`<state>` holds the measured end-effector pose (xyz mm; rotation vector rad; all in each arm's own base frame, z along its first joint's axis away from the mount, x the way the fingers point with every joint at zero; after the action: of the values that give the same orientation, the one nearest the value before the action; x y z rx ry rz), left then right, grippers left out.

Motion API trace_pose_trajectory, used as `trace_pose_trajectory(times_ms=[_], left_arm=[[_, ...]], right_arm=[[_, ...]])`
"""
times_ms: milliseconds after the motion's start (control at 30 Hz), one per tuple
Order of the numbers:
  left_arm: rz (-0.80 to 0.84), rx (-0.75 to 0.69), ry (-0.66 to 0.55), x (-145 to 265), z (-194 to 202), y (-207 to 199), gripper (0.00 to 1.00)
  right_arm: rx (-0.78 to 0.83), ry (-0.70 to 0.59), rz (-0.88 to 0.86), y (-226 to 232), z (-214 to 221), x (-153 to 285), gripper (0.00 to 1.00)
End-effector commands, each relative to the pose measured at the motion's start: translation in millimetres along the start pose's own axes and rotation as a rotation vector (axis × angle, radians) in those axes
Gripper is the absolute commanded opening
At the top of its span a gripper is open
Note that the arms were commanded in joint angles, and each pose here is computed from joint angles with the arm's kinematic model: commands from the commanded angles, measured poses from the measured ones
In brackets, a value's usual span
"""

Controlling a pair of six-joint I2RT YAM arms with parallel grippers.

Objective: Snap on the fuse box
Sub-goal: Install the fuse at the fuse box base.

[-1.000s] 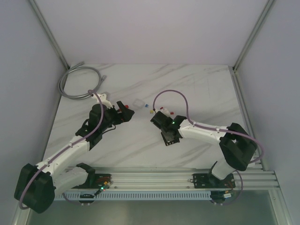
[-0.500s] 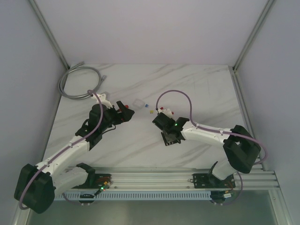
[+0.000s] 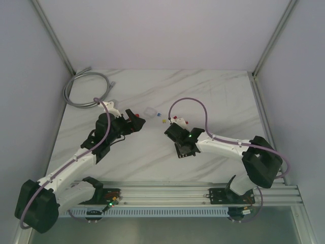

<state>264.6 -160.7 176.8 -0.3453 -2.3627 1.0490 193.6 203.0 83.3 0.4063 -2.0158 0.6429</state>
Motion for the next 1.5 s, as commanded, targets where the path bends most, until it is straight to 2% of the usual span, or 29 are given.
trace_pose_trajectory(times_ms=[0,767,1000,1233,1333,1467], left_arm=[[0.009,0.003,-0.002,2.0,-1.4,-1.7,1.0],[0.01,0.013,-0.009,3.6,-1.8,-1.7,1.0],[0.009,0.014,-0.009,4.0,-1.6,-1.4,1.0],[0.01,0.013,-0.01,5.1,-1.6,-1.2,1.0],[0.012,0.014,-0.012,5.6,-2.0,-1.8,1.0],[0.012,0.012,-0.017,6.6,-2.8,-2.0,1.0]], right_arm=[[-0.018,0.004,0.04,-1.3,0.8,-0.9,0.0],[-0.028,0.085,0.027,23.9,12.4,-15.6,0.0],[-0.051,0.074,0.002,27.3,11.5,-8.2,0.09],[-0.066,0.089,0.009,27.4,15.9,-10.6,0.07],[-0.059,0.101,0.015,26.9,19.5,-13.6,0.01],[-0.032,0.141,0.006,27.9,29.6,-21.2,0.0]])
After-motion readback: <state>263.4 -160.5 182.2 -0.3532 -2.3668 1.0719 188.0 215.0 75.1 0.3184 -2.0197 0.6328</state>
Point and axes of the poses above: each gripper's point midway between its finger pads, its own x axis back along the fingers, its own y axis along the line the jaws close on, z = x × y, the point moved 4 cm from there along x, back along the fingers, and after that the axes turned 12 degrees about x, right-handed, at the moved point
